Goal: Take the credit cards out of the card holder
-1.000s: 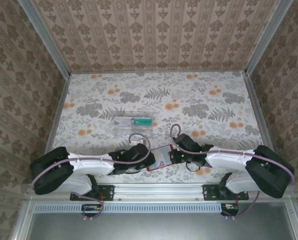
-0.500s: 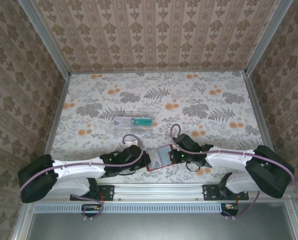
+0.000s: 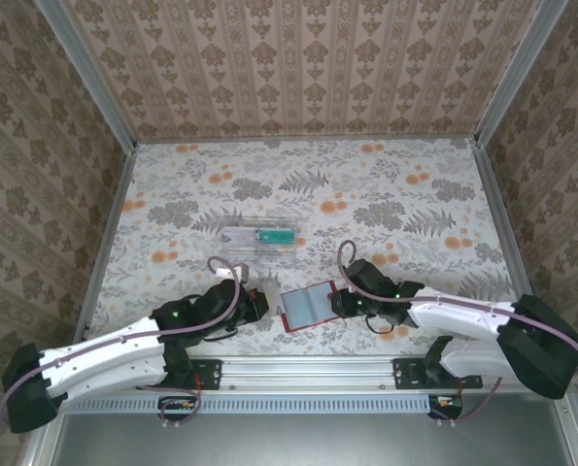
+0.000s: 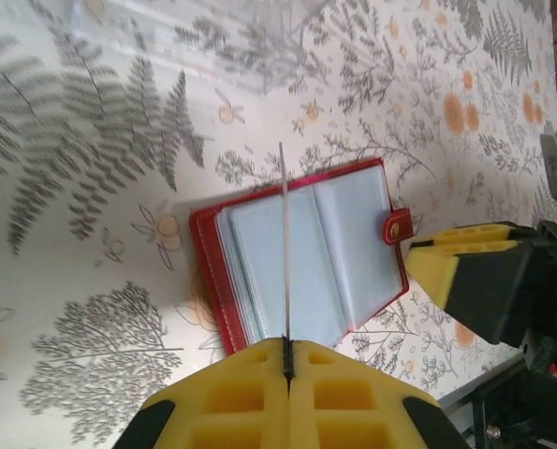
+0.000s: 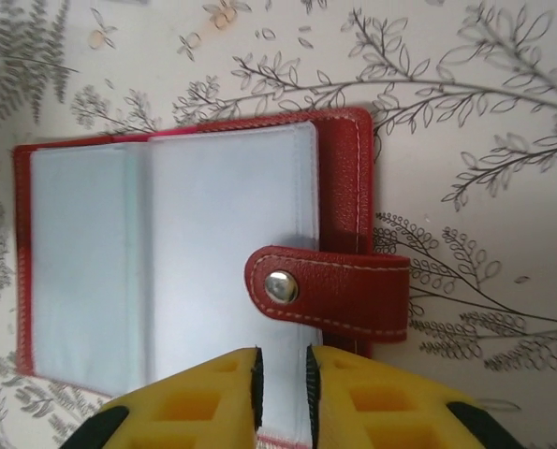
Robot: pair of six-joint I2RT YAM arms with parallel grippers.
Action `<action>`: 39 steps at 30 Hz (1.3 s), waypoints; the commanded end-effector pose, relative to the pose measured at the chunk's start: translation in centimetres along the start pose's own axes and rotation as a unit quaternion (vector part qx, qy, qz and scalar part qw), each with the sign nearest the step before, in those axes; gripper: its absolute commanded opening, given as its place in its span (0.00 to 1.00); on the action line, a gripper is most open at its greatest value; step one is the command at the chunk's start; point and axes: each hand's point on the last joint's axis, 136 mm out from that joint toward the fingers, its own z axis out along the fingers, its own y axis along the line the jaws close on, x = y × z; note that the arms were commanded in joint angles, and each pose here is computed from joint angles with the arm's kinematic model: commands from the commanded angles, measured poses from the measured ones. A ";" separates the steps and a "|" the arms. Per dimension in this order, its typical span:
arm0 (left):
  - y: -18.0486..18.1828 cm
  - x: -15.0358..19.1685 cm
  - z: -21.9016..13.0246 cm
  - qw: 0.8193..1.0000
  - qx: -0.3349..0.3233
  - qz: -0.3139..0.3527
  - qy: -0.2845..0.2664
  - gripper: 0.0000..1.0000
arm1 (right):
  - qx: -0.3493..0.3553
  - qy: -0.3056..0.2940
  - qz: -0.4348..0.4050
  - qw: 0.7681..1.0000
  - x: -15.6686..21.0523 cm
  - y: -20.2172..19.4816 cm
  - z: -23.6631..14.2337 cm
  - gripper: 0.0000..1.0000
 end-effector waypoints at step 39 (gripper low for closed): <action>1.6 -14.6 -1.3 0.532 -0.360 0.751 0.149 0.00 | 0.001 -0.196 -0.009 0.981 -4.1 -2.1 -8.1 1.00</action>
